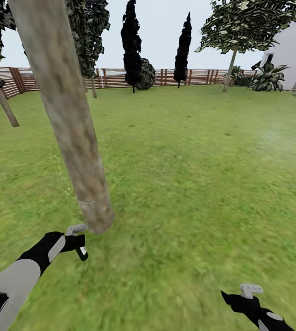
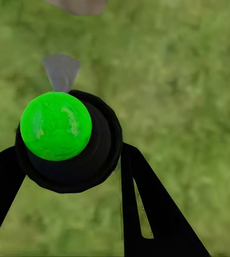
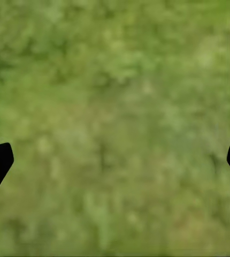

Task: In the garden, pick up the pesticide atomizer on the floor and spray pesticide onto both trees until each tree trunk is fully covered.

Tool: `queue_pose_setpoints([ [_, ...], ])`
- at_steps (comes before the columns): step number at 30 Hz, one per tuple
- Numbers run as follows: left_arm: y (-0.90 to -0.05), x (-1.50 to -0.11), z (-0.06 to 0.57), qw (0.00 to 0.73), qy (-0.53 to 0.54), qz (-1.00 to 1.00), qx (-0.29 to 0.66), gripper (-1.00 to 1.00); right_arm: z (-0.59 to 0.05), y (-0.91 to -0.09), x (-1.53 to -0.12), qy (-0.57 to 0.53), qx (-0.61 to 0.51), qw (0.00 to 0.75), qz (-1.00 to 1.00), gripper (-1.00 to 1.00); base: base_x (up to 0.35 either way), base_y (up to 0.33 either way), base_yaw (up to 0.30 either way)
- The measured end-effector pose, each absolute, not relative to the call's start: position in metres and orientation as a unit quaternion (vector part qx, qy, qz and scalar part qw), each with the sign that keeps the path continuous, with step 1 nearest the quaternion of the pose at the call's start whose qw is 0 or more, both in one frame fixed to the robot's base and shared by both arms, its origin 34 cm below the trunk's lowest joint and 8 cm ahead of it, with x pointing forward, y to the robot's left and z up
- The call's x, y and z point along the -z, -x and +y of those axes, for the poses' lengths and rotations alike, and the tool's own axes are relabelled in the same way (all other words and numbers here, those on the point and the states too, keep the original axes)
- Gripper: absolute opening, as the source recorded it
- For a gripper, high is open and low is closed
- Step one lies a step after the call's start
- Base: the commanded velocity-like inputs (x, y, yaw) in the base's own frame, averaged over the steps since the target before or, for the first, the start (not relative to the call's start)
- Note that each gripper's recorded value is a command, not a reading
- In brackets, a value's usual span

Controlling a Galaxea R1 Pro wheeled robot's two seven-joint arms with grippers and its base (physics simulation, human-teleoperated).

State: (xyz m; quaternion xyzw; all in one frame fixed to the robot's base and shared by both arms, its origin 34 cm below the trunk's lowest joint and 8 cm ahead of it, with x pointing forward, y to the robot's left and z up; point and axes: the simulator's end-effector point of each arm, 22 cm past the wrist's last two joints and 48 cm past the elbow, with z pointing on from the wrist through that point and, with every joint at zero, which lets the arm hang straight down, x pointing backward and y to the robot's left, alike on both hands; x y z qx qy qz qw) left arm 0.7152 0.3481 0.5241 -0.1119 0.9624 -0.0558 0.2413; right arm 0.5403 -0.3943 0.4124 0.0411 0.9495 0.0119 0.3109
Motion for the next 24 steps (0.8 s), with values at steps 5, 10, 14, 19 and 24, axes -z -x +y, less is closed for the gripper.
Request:
queue_pose_setpoints([
  [5, -0.715, -0.524, 0.35, 0.241, 0.112, 0.963, 0.054, -1.0, -0.394, -0.541, -0.413, -0.041, -0.012, 0.312, 0.949, 1.0, -0.22, -0.059, 0.0],
  [10, -0.707, -0.518, 0.351, 0.238, 0.108, 0.964, 0.05, -1.0, -0.413, -0.539, -0.413, -0.051, 0.023, 0.31, 0.949, 1.0, -0.023, -0.001, 0.0],
  [14, -0.714, -0.526, 0.354, 0.241, 0.108, 0.963, 0.049, -1.0, -0.42, -0.538, -0.413, -0.057, 0.041, 0.309, 0.948, 1.0, 0.0, 0.0, 0.0],
  [19, -0.765, -0.605, 0.353, 0.233, 0.089, 0.967, 0.06, -1.0, -0.42, -0.538, -0.413, -0.057, 0.042, 0.309, 0.948, 1.0, 0.0, 0.0, 0.0],
  [24, -0.813, -0.715, 0.389, 0.269, 0.078, 0.959, 0.04, -1.0, -0.42, -0.538, -0.413, -0.058, 0.042, 0.308, 0.949, 1.0, -0.004, 0.0, 0.0],
])
